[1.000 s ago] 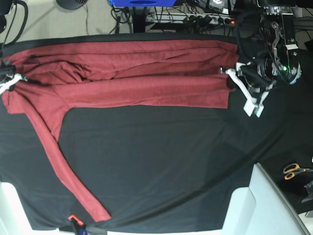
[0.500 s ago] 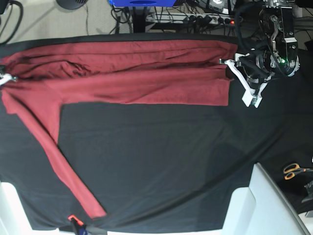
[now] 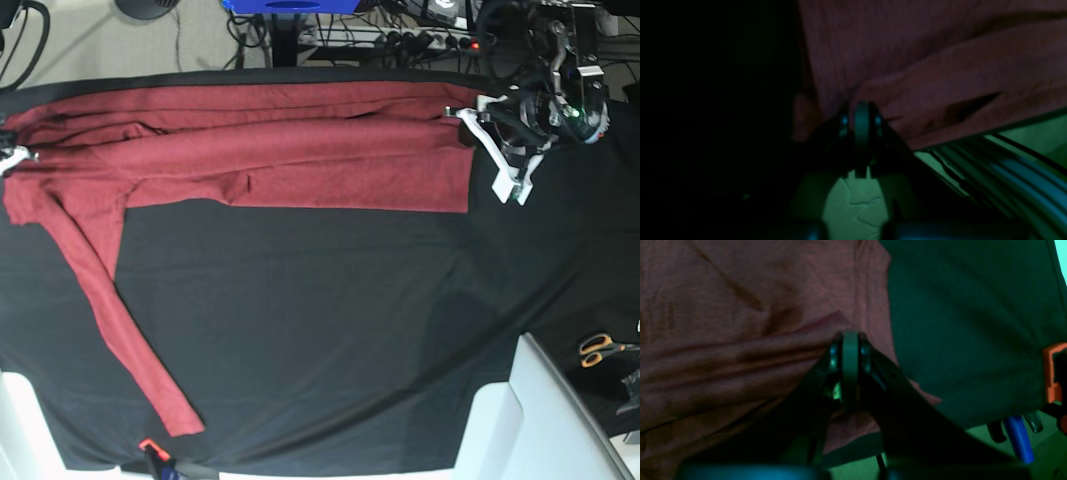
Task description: Fold the T-shirt properly
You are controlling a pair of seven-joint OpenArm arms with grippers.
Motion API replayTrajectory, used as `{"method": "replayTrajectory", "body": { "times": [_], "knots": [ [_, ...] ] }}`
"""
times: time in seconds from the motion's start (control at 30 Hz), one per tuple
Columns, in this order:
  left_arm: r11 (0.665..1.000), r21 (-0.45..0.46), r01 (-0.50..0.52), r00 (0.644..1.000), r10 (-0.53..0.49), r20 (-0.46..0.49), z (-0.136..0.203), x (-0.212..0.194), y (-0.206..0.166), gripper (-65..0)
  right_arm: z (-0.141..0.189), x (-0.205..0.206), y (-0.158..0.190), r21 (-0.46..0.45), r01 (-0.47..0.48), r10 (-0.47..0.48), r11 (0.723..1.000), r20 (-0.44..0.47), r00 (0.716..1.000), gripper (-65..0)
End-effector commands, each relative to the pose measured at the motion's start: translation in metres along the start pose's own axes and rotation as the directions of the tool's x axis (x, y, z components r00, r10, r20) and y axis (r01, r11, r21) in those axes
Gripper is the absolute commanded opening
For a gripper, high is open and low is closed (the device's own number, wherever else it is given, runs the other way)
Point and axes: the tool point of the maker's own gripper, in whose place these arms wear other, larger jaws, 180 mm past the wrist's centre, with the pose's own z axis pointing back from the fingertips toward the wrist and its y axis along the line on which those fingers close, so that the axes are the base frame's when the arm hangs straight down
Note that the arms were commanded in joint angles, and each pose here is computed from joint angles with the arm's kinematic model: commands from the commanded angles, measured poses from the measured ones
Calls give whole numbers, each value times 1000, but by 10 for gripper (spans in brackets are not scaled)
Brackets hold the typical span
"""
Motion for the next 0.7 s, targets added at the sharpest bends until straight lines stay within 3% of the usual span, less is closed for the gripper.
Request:
{"method": "replayTrajectory", "body": {
  "times": [0.0,0.03,0.13,0.27,0.4,0.67],
  "knots": [
    [1000,-8,10,999,-10,38,4,11,-2,-650,4,18,-7,-14,-9,10,1000,45,999,-650],
    [1000,-12,12,999,-12,45,3,12,-4,-650,4,16,-7,-14,-9,9,1000,38,999,-650],
    [1000,-24,8,998,-7,66,2,16,-8,-650,4,15,-6,-10,-3,3,1000,3,1000,-551],
    [1000,-23,7,998,-6,65,2,15,-9,-650,15,43,-2,-13,-29,30,999,73,997,-414],
    [1000,-20,7,998,-6,64,2,15,-8,-650,24,64,3,-15,-50,51,999,128,990,-393],
    [1000,-21,5,998,-3,61,1,14,-8,-650,22,78,15,8,-27,26,1000,134,991,-393]
  ]
}}
